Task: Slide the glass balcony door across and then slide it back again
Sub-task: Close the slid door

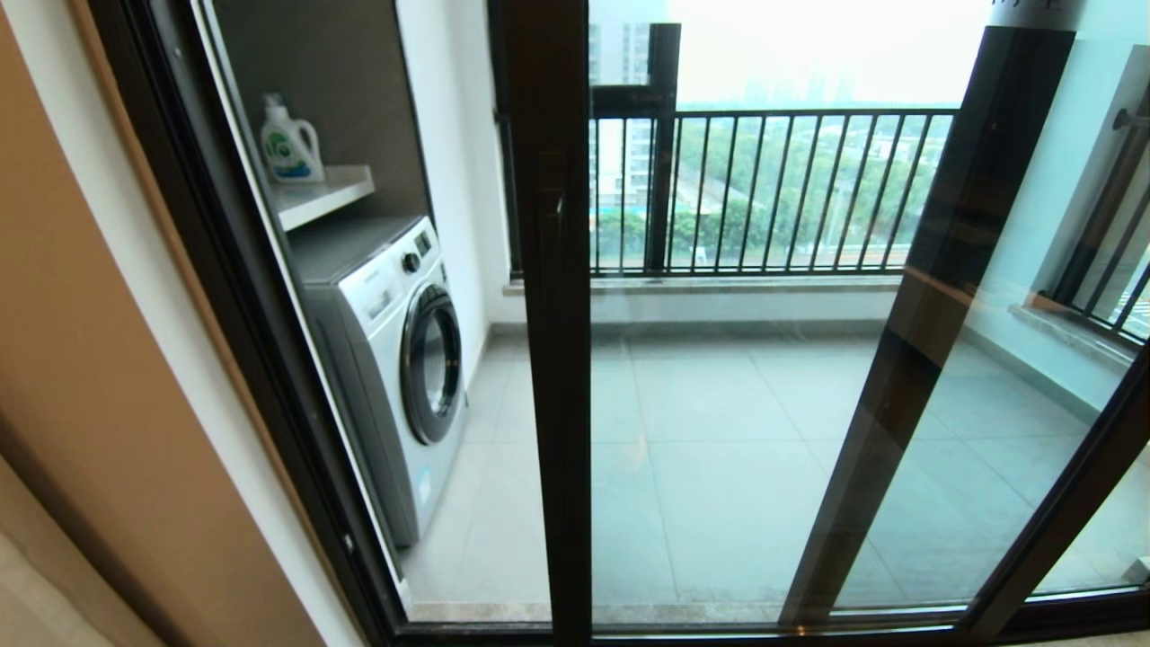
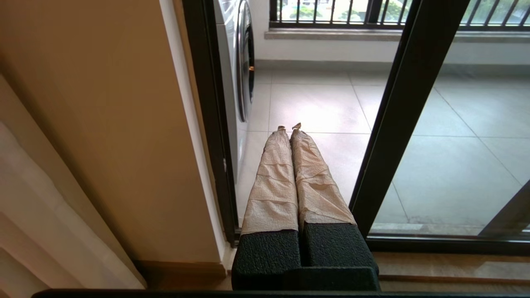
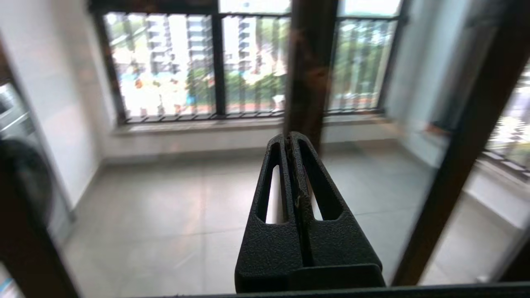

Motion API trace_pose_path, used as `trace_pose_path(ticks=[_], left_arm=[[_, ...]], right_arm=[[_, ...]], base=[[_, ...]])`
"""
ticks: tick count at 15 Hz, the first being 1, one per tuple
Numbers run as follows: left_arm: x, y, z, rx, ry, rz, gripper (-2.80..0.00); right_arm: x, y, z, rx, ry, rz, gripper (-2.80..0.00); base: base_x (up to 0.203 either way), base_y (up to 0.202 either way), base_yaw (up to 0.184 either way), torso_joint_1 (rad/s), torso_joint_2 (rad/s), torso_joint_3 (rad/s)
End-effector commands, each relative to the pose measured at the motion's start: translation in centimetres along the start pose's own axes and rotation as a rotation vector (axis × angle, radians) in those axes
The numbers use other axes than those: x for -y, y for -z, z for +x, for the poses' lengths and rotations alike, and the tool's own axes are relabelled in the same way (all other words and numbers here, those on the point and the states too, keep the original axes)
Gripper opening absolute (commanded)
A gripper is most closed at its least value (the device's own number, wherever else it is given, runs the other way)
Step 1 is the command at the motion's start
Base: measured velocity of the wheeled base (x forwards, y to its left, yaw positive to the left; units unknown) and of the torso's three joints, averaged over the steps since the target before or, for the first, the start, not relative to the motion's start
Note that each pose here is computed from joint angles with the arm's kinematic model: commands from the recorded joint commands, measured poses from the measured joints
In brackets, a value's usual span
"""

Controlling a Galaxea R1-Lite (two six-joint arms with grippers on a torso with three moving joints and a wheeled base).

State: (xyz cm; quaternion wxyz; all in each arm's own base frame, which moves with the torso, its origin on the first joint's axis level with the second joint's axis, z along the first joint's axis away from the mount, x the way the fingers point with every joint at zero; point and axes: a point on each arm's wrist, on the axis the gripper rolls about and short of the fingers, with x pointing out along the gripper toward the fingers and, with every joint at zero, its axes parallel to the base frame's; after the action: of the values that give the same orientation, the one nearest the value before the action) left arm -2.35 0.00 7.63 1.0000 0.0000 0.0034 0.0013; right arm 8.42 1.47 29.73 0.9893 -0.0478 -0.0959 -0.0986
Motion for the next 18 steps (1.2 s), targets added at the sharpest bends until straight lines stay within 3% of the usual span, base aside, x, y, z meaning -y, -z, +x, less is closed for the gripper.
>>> trace_pose_path(ticks=[1,4,7,9,12,14,17,18], left_arm=[[0.0,0.0,0.0,-0.002,-0.001,0.0,-2.8],[0.0,0.0,0.0,-0.002,-0.001,0.001,-2.8],[0.0,0.0,0.0,-0.001,-0.001,0.0,-2.8],[0.0,0.0,0.0,-0.002,-0.001,0.0,-2.8],[0.0,0.0,0.0,-0.002,-0.001,0.0,-2.8],[0.0,0.0,0.0,-0.002,-0.001,0.0,-2.8],[0.0,0.0,0.0,-0.002,-0.001,0.0,-2.8],[0.0,0.0,0.0,-0.001,-0.001,0.0,-2.8]], right_arm=[[4.0,-0.5,-7.6,0.16,0.171,0.024,-2.8],[5.1,1.3,-13.2,0.279,0.237,-0.026,-2.8],[4.9,5.3,-17.4,0.411,0.136,-0.105,-2.8],[4.2,8.8,-17.0,0.414,0.118,-0.204,-2.8],[3.1,13.5,-15.0,0.316,0.005,-0.266,-2.8],[2.3,16.4,-14.3,0.184,-0.173,-0.14,-2.8],[1.8,19.6,-14.3,-0.114,-0.267,-0.094,-2.8],[1.8,19.8,-14.4,-0.138,-0.273,-0.089,-2.8]], base=[[0.0,0.0,0.0,0.0,0.0,0.0],[0.0,0.0,0.0,0.0,0.0,0.0],[0.0,0.0,0.0,0.0,0.0,0.0],[0.0,0.0,0.0,0.0,0.0,0.0],[0.0,0.0,0.0,0.0,0.0,0.0],[0.0,0.0,0.0,0.0,0.0,0.0],[0.0,0.0,0.0,0.0,0.0,0.0],[0.0,0.0,0.0,0.0,0.0,0.0]])
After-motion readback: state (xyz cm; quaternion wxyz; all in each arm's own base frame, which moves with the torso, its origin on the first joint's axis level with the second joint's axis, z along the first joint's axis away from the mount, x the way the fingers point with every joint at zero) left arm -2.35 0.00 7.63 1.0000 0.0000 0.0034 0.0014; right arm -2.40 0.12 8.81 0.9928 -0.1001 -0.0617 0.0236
